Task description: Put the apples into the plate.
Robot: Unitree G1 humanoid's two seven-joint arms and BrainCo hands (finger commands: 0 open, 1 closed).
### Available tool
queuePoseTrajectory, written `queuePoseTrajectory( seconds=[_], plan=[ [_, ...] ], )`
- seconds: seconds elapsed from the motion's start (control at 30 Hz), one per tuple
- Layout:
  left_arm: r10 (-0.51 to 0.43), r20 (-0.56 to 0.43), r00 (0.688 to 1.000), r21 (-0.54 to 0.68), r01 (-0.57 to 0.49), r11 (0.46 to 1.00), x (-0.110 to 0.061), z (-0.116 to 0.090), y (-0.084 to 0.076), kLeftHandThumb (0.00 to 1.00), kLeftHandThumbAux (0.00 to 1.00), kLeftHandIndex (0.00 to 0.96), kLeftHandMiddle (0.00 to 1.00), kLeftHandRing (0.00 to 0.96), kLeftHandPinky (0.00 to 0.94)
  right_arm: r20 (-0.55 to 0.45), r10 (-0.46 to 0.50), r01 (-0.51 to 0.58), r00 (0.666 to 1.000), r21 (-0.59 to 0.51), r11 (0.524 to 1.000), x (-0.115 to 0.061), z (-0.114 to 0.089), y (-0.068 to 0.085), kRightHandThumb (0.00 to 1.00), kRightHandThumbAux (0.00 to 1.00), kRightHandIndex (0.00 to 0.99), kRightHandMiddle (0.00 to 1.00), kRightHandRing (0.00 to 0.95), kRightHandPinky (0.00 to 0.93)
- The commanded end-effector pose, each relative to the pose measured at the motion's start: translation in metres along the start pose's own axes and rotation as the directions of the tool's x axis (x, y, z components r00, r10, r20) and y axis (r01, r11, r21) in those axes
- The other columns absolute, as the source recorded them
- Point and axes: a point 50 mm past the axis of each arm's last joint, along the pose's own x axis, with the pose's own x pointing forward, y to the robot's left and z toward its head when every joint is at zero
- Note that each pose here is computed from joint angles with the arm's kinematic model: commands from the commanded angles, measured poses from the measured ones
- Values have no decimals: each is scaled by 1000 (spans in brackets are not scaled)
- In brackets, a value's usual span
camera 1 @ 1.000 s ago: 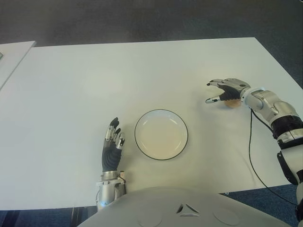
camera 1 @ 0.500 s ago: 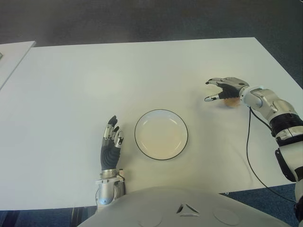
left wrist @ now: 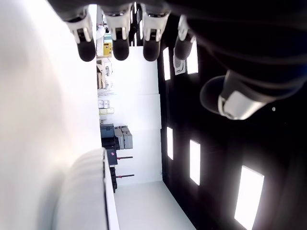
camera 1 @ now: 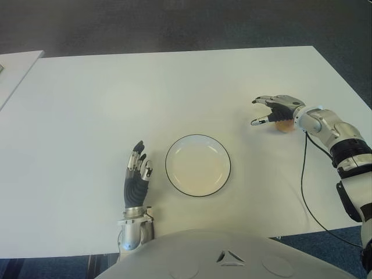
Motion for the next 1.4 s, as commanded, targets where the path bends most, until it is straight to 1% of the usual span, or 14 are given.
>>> queuePoseTrajectory(
  seconds=[0.03, 0.43, 0.57, 0.73, 0.83, 1.4],
  plan=[
    [15, -82, 997, 10, -14, 1000, -7, -12, 1, 0, 480, 0, 0, 0, 0, 19, 4, -4, 1000, -7, 1000, 4, 5, 0, 169, 212, 0, 0, 0, 0],
    [4, -69, 998, 8, -4, 1000, -5, -13, 1, 0, 478, 0, 0, 0, 0, 17, -9, 9, 1000, -5, 1000, 5, 5, -4, 164, 199, 0, 0, 0, 0],
    [5, -69, 998, -1, -5, 1000, -3, -13, 1, 0, 484, 0, 0, 0, 0, 29, -31, 31, 999, -10, 999, 4, 6, -12, 170, 196, 0, 0, 0, 0],
    [8, -71, 997, 0, -8, 1000, -2, -14, 0, 0, 487, 0, 0, 0, 0, 38, -40, 41, 998, -10, 999, 2, 6, -17, 175, 193, 0, 0, 0, 0],
    [10, -72, 997, 7, -10, 1000, -2, -14, -1, 0, 487, 0, 1, 0, 0, 48, -49, 50, 998, -9, 999, 1, 7, -23, 176, 190, 0, 0, 0, 0],
    [8, -72, 997, 2, -8, 1000, 3, -17, -3, 0, 463, 0, 2, 0, 0, 51, -63, 65, 997, -37, 997, 0, 8, -35, 163, 174, 0, 0, 0, 0]
  ],
)
